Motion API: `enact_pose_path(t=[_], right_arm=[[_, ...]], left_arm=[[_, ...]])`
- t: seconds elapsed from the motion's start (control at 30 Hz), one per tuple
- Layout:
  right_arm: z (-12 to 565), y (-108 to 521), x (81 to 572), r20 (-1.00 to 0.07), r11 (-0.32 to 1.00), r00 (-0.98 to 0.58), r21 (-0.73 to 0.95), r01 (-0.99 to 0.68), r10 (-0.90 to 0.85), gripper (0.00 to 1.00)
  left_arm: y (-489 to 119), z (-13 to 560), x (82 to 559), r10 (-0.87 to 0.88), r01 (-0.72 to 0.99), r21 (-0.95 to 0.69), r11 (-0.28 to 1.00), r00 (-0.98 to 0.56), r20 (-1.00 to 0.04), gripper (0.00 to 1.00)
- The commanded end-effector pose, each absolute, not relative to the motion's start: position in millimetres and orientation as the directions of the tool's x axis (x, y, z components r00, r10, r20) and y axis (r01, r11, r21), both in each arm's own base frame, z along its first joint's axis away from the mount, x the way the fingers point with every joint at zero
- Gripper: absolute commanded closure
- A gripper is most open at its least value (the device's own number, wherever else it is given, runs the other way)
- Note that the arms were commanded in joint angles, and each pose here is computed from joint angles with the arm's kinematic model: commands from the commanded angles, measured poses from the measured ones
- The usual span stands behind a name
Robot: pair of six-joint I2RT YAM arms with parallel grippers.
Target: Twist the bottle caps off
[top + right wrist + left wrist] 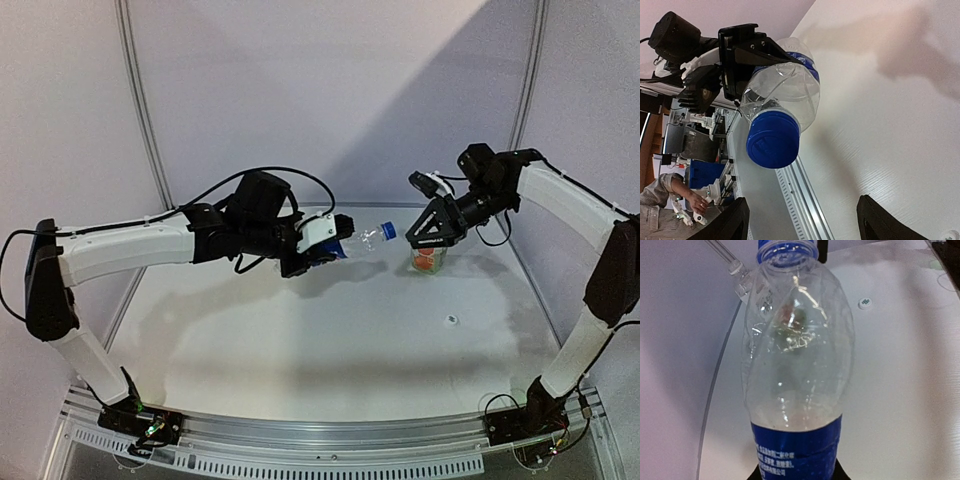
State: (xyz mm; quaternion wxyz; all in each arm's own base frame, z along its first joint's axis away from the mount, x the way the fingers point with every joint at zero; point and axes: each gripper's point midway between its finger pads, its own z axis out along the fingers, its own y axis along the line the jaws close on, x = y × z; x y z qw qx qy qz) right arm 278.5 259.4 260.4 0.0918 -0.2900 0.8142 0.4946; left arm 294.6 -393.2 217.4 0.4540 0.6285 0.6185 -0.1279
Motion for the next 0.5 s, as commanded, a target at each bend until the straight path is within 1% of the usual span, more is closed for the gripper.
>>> enact_pose_path(t=[0.0,0.07,0.23,0.37,0.47], right_arm=[[264.8,272.7,275.7,-0.37,0.28,-0.863,0.837,-0.47,-0.343,0.25],[262.6,274.4,277.6,-0.368,0.282,-0.864,0.838,-0.468,-0.344,0.26],[268.8,280.7,285.5,-0.364,0.254,-0.874,0.856,-0.45,-0.322,0.27],[277.0,285.5,290.6,-0.36,0.217,-0.882,0.875,-0.432,-0.305,0.27],[275.2,286.1,293.3,-0.349,0.229,-0.888,0.877,-0.422,-0.298,0.3]], left_arm=[[-402.3,223.4,302.7,0.648,0.858,0.484,0.172,0.272,-0.712,1.0],[-403.8,222.7,300.2,0.647,0.859,0.485,0.164,0.278,-0.71,0.99],[-407.8,220.0,293.4,0.648,0.863,0.487,0.136,0.294,-0.703,0.92],[-409.4,217.6,290.4,0.65,0.873,0.474,0.12,0.291,-0.702,0.92],[-411.0,217.3,289.1,0.649,0.875,0.47,0.115,0.292,-0.703,0.92]])
